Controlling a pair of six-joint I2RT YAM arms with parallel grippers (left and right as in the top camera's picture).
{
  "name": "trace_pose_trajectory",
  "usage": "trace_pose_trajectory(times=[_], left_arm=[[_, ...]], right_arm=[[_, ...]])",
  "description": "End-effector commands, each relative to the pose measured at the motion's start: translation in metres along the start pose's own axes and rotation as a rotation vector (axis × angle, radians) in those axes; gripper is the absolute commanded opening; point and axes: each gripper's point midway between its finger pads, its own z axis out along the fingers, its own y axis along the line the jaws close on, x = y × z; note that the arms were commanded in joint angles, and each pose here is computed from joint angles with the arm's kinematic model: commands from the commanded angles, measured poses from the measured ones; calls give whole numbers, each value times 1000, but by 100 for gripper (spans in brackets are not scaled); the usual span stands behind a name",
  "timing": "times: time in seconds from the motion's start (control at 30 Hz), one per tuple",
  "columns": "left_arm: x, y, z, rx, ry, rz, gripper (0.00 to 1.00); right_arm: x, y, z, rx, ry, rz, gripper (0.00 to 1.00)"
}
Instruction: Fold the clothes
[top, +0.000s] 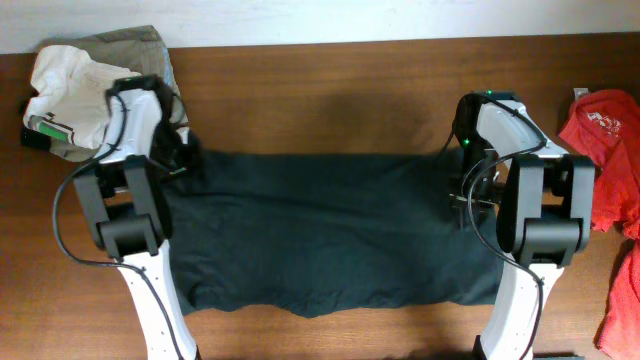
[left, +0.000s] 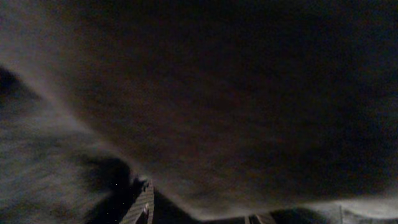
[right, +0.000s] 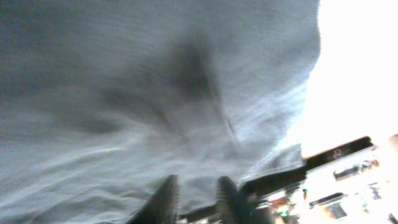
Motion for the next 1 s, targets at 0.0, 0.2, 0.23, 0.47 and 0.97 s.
trace_pose_trajectory(times=[0.0,0.2,0.23,0.47,0.97], left_arm=[[-9,21,-26,-49,-37,-50,47],[-2,-3,-63,-102,-87,13,55],[0,-14,-61,-92,-84,70,55],[18,-69,-48,-131,-55,238,54],[18,-17,56,-174,67,112,2]], right_arm=[[4,-22,-32,31,-136,32,87],[-48,14,-91,-186,-432,-161,82],[-54,23,-90,-217,-446,-204,72],[-68,49,-77,-304,-411,-226,47],[-107,60,-17,-366,-465,-145,4]])
